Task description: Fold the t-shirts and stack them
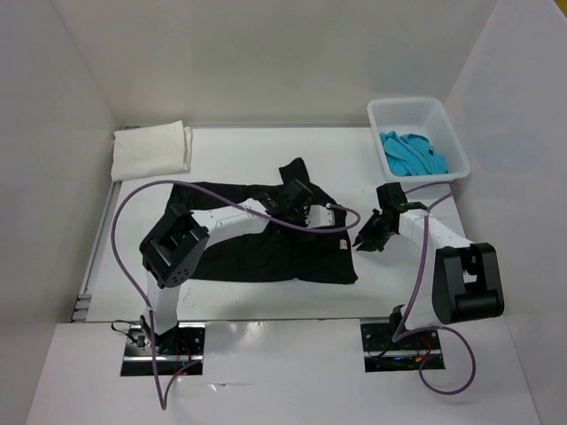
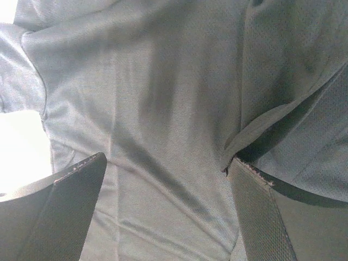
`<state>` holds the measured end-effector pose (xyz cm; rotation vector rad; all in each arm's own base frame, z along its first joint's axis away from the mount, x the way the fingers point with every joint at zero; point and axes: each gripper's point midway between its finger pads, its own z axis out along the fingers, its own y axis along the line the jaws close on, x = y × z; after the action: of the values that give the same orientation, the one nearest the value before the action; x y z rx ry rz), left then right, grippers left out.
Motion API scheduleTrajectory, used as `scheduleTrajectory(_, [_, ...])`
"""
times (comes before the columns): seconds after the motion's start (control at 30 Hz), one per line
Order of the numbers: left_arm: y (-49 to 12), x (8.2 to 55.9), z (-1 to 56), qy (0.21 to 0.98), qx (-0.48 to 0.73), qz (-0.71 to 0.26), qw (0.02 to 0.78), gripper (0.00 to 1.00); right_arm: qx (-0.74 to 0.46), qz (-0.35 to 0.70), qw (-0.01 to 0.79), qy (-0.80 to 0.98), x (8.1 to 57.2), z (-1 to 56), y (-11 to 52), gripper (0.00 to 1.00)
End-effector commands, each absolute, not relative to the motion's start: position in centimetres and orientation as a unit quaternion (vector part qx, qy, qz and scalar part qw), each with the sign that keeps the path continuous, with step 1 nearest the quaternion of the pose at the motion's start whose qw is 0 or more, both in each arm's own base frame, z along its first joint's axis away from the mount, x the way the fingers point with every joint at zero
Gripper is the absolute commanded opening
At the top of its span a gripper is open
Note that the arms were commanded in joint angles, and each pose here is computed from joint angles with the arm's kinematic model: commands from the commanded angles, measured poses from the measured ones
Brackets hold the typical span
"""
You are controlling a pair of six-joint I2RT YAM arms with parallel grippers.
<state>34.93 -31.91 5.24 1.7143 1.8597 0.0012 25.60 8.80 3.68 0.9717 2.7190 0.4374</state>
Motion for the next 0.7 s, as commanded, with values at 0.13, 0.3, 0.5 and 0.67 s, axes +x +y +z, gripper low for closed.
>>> scheduleTrajectory(0.13, [-32.2,37.7,5.7,0.737,0.599,-0.01,0.314,0.99,0.329,0.141,0.114,0.927,25.4,3.4,8.6,0.23])
scheduleTrajectory(0.3, [-30.1,40.3,4.6,0.783,0.549,-0.02,0.29,0.99,0.319,0.147,0.122,0.928,25.7,4.0,9.2,0.23])
scheduleTrajectory(0.5, [-29.3,40.5,5.1,0.792,0.54,-0.023,0.286,0.99,0.297,0.157,0.15,0.93,26.4,5.8,9.7,0.23])
scheduleTrajectory(0.67, [-28.9,40.1,6.2,0.795,0.535,-0.02,0.287,0.99,0.26,0.163,0.169,0.937,27.1,6.9,10.8,0.23])
